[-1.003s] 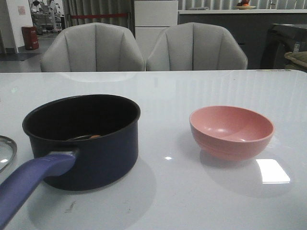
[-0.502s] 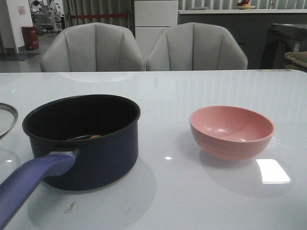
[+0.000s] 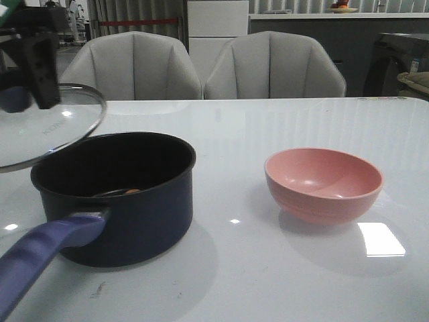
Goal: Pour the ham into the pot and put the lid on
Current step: 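Carry the lid over the pot and lower it onto the rim, left gripper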
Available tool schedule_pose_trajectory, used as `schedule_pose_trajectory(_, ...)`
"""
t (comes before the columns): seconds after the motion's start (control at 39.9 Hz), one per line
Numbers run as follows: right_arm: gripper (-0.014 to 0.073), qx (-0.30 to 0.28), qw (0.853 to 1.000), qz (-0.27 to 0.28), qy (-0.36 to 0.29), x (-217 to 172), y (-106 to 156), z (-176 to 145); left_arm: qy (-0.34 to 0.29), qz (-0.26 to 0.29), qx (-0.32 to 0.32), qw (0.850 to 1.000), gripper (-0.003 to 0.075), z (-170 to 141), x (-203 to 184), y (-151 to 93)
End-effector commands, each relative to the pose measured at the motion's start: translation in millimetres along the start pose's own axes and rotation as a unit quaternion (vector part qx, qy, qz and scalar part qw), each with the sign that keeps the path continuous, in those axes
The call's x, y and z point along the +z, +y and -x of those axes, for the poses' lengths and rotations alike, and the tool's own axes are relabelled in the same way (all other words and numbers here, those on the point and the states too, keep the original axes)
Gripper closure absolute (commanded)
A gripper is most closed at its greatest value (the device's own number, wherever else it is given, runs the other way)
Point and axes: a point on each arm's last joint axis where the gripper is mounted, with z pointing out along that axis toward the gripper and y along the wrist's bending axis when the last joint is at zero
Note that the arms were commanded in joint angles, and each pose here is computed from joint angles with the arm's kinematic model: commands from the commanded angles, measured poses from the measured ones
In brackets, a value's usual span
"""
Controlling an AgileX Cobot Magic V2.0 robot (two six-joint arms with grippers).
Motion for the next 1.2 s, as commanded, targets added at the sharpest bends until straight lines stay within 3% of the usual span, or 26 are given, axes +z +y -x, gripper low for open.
schedule_pose_trajectory(0.0, 0.0445, -0.002, 0.999, -0.005, -0.045, -1.7, -0.7, 14.5, -0.012, -0.013, 0.035, 0.999, 0.0606, -2.7, -16.2, -25.4)
schedule_pose_trajectory(0.25, 0.0445, -0.002, 0.999, -0.005, -0.045, -1.7, -0.7, 14.5, -0.019, -0.061, 0.053, 0.997, 0.0606, 4.3, -14.6, -55.6)
schedule_pose_trajectory(0.75, 0.0445, -0.002, 0.999, -0.005, -0.045, -1.7, -0.7, 14.5, 0.005, -0.072, 0.069, 0.995, 0.0606, 19.4, 1.1, -73.9)
schedule_pose_trajectory(1.18, 0.0445, -0.002, 0.999, -0.005, -0.045, -1.7, -0.7, 14.5, 0.003, -0.057, 0.076, 0.995, 0.0605, 19.4, 1.5, -72.9)
